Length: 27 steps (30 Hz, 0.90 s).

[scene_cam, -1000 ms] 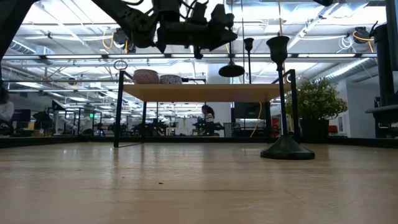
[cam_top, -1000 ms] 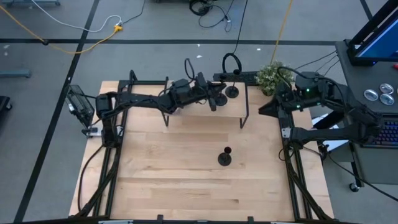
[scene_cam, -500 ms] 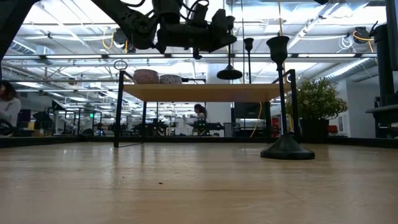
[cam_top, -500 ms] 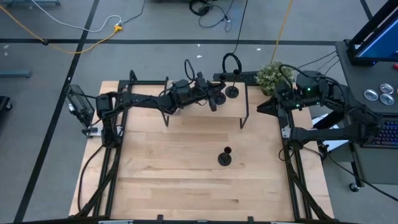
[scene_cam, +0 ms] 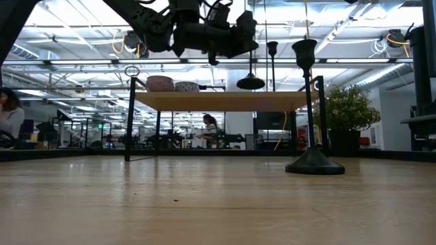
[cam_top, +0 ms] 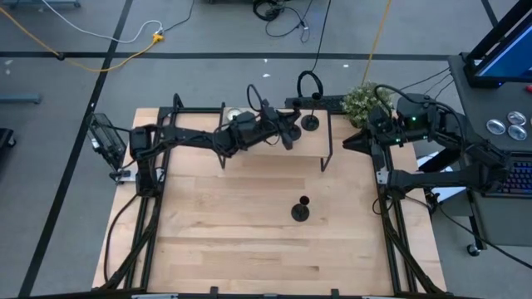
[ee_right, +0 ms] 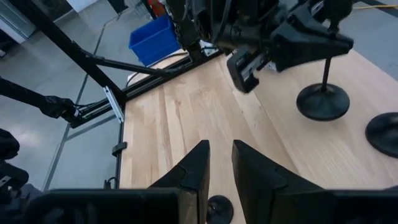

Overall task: Pick & Place candle stick holders
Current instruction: Put the top candle holder on the shelf

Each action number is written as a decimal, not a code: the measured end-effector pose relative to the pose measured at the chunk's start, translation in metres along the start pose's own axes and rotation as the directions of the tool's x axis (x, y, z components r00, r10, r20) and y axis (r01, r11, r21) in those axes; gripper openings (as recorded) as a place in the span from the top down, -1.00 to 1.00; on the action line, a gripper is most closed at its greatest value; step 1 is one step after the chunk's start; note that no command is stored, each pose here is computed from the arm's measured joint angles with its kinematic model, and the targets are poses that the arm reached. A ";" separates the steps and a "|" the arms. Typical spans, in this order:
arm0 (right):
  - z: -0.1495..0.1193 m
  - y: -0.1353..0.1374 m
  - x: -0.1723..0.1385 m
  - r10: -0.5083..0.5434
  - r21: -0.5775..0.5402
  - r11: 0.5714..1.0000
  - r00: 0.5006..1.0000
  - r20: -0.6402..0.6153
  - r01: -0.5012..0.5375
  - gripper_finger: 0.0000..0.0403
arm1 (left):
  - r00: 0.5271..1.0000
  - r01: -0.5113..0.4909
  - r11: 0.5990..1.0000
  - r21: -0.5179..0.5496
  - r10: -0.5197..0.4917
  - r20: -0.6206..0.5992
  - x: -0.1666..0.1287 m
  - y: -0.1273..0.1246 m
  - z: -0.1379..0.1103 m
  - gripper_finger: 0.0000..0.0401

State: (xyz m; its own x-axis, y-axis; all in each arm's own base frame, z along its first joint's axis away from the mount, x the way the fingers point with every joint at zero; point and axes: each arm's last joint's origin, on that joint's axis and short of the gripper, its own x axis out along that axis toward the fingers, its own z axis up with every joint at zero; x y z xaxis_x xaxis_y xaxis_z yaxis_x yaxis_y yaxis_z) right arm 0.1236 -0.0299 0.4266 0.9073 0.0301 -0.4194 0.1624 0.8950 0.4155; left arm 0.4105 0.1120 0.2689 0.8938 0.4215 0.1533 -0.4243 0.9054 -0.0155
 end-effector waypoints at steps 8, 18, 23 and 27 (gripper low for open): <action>0.001 0.000 0.000 0.003 -0.002 1.000 1.000 0.007 -0.003 0.71 | 0.997 -0.079 0.996 0.032 0.079 0.008 0.000 -0.012 0.000 0.94; 0.001 0.000 0.000 0.005 -0.003 1.000 1.000 0.006 -0.005 0.71 | 0.992 -0.126 0.992 0.001 0.126 0.011 0.005 -0.011 -0.012 0.94; 0.001 0.000 0.000 0.006 -0.002 1.000 1.000 0.006 -0.006 0.71 | 0.991 -0.137 0.991 0.010 0.137 0.008 0.017 -0.012 -0.017 0.94; 0.001 0.000 0.000 0.009 -0.002 1.000 1.000 0.004 -0.009 0.71 | 0.986 -0.162 0.986 0.051 0.164 -0.039 0.020 -0.012 -0.022 0.94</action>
State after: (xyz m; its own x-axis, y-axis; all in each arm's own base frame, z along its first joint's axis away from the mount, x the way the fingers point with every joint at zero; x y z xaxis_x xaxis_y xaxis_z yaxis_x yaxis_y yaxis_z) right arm 0.1240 -0.0299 0.4272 0.9102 0.0361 -0.4125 0.1536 0.8957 0.4172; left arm 0.4370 0.1109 0.2501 0.8172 0.5659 0.1096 -0.5702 0.8214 0.0101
